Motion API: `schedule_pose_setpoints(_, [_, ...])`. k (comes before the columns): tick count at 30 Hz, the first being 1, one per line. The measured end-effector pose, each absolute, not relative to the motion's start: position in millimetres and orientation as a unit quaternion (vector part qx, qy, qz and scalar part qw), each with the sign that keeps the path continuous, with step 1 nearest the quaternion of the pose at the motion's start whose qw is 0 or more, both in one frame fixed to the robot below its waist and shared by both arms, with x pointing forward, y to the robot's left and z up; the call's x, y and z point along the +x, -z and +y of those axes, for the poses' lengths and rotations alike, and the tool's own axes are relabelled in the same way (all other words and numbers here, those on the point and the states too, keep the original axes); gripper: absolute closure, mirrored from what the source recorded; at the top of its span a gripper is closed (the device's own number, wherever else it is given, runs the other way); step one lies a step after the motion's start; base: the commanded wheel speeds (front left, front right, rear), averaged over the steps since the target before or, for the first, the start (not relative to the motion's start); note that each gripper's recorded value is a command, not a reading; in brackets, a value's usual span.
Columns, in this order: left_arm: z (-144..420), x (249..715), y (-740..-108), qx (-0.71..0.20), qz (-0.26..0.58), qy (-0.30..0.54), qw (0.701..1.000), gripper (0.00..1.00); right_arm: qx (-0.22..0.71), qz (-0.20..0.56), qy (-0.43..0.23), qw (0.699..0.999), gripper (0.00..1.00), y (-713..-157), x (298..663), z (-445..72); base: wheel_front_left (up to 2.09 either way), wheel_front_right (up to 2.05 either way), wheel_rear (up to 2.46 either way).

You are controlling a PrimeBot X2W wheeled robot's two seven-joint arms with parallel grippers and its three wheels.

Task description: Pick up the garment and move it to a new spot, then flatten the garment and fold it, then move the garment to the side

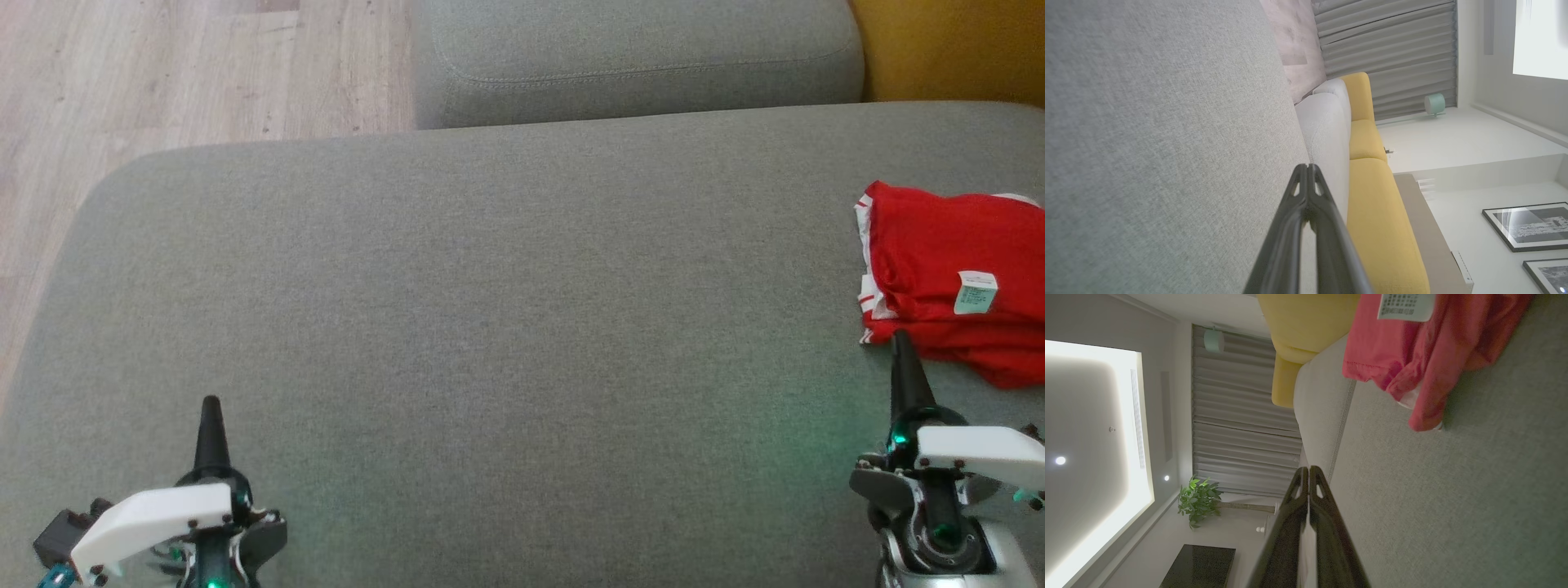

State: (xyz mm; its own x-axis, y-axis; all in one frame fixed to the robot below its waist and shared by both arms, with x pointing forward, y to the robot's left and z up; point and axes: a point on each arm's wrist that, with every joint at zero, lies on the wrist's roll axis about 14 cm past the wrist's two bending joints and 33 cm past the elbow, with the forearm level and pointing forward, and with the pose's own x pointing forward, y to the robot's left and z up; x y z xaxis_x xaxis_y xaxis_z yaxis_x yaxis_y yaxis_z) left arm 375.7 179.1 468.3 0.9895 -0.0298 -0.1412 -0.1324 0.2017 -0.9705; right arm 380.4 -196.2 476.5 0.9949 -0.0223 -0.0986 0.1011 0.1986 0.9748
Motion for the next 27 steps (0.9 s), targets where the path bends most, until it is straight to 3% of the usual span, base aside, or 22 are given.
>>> schedule_pose_setpoints(21, [186.1, 374.2, -476.3, -0.705, 0.046, -0.023, 0.708, 1.00, 0.708, 0.012, 0.032, 0.706, 1.00, -486.8, 381.9, -203.4, 0.00, 0.00, 0.00])
schedule_pose_setpoints(27, [186.6, 374.2, -476.5, -0.707, 0.044, -0.023, 0.706, 1.00, 0.711, 0.012, 0.029, 0.702, 1.00, -487.7, 382.0, -203.4, 0.00, 0.00, 0.00])
